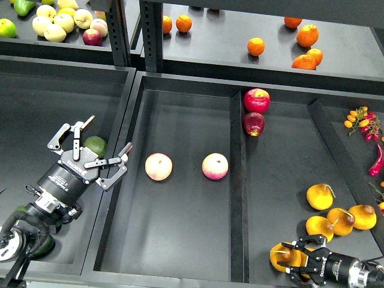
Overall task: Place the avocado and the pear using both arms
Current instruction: 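Carry the pear into the side bin of yellow pears and release, then raise the open right gripper and move it back toward the apples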
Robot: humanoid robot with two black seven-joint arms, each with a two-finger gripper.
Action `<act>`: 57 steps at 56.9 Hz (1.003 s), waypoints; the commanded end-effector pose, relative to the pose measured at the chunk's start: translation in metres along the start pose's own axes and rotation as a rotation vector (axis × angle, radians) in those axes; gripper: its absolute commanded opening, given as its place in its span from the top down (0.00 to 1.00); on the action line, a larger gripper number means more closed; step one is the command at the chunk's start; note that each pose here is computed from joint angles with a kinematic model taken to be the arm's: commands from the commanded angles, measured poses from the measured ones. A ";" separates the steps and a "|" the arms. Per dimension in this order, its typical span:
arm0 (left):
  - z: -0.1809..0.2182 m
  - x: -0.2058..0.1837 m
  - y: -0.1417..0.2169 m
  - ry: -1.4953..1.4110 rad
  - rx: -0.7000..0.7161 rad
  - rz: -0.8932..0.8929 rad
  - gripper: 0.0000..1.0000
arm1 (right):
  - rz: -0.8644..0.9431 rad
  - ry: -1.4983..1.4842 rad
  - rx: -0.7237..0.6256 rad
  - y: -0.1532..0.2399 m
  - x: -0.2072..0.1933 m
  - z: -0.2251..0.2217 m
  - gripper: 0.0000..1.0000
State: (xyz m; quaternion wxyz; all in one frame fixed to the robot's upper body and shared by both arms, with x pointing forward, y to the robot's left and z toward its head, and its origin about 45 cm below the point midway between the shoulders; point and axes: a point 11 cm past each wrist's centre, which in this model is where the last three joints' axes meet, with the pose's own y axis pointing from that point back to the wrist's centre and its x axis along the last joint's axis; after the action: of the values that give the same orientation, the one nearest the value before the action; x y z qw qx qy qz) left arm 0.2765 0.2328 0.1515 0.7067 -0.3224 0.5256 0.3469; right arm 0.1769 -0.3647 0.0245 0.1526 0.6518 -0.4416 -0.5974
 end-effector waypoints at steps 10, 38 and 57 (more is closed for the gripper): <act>0.000 0.000 0.000 0.000 0.000 0.000 0.01 | 0.001 0.001 -0.008 -0.002 0.000 0.004 0.47; 0.000 0.000 0.000 0.000 0.000 0.000 0.01 | -0.061 0.007 0.026 -0.004 -0.022 -0.009 0.04; 0.000 0.000 0.000 0.000 0.000 0.002 0.01 | -0.231 -0.032 0.253 0.015 -0.079 -0.077 0.02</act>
State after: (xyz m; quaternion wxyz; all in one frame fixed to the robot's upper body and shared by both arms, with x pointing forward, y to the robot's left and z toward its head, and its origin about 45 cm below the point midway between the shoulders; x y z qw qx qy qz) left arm 0.2762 0.2329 0.1512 0.7064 -0.3223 0.5260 0.3472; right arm 0.2258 -0.3368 0.0789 0.0429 0.6952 -0.4271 -0.5765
